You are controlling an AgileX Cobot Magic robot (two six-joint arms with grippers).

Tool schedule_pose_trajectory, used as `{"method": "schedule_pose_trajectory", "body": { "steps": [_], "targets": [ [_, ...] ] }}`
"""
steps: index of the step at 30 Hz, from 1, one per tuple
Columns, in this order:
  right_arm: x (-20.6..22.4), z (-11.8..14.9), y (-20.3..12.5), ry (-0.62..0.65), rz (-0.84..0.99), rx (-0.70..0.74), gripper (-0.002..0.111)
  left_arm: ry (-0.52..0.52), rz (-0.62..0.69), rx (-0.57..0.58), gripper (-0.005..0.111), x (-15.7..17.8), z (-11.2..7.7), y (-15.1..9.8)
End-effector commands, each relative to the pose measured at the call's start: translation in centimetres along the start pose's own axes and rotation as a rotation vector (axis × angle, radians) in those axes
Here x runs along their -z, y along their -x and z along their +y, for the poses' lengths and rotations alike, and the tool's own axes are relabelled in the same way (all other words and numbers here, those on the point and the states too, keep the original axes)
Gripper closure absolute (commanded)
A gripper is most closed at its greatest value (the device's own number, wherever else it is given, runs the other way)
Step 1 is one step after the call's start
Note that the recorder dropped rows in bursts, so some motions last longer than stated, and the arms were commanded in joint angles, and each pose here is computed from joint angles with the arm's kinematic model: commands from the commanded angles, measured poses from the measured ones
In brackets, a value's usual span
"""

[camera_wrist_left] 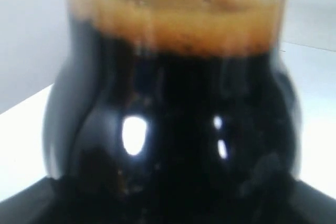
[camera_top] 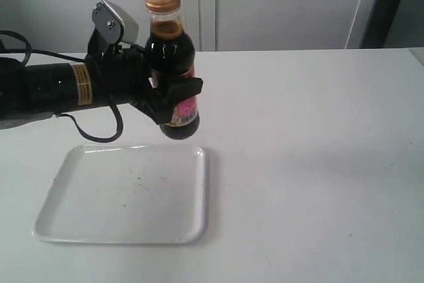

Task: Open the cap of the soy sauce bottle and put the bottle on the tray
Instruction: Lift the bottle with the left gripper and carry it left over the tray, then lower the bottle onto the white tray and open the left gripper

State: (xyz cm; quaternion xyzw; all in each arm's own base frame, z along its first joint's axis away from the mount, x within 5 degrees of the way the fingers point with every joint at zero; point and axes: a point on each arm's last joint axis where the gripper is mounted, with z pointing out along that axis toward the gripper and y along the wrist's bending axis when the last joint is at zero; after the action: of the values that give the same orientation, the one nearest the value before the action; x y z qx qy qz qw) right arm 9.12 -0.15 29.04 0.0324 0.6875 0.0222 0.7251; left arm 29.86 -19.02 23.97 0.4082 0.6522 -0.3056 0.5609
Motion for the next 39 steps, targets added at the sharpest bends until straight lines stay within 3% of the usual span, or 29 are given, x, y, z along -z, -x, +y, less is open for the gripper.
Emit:
{"method": "schedule_pose_trajectory", "body": {
  "steps": [1, 6, 13, 24, 39],
  "targets": [
    [0.0, -0.1, 0.0, -0.005, -0.009, -0.003, 0.108, -0.042, -0.094, -0.024, 0.107, 1.8, -1.6, 1.2],
    [0.0, -0.1, 0.0, -0.005, -0.007, -0.003, 0.108, -0.05, -0.086, -0.011, 0.107, 3.2, -3.0, 0.3],
    [-0.2, -0.1, -0.2, -0.005, 0.01, -0.003, 0.108, -0.029, -0.164, 0.046, 0.107, 5.6, -3.3, -1.4],
    [-1.2, -0.1, -0.9, -0.01, 0.072, -0.002, 0.108, 0.039, -0.051, 0.006, 0.107, 7.0, -3.5, -4.6],
    [-1.2, -0.1, -0.9, -0.01, 0.078, -0.006, 0.108, 0.132, -0.02, -0.006, 0.107, 7.9, -3.7, -6.1]
  ]
}}
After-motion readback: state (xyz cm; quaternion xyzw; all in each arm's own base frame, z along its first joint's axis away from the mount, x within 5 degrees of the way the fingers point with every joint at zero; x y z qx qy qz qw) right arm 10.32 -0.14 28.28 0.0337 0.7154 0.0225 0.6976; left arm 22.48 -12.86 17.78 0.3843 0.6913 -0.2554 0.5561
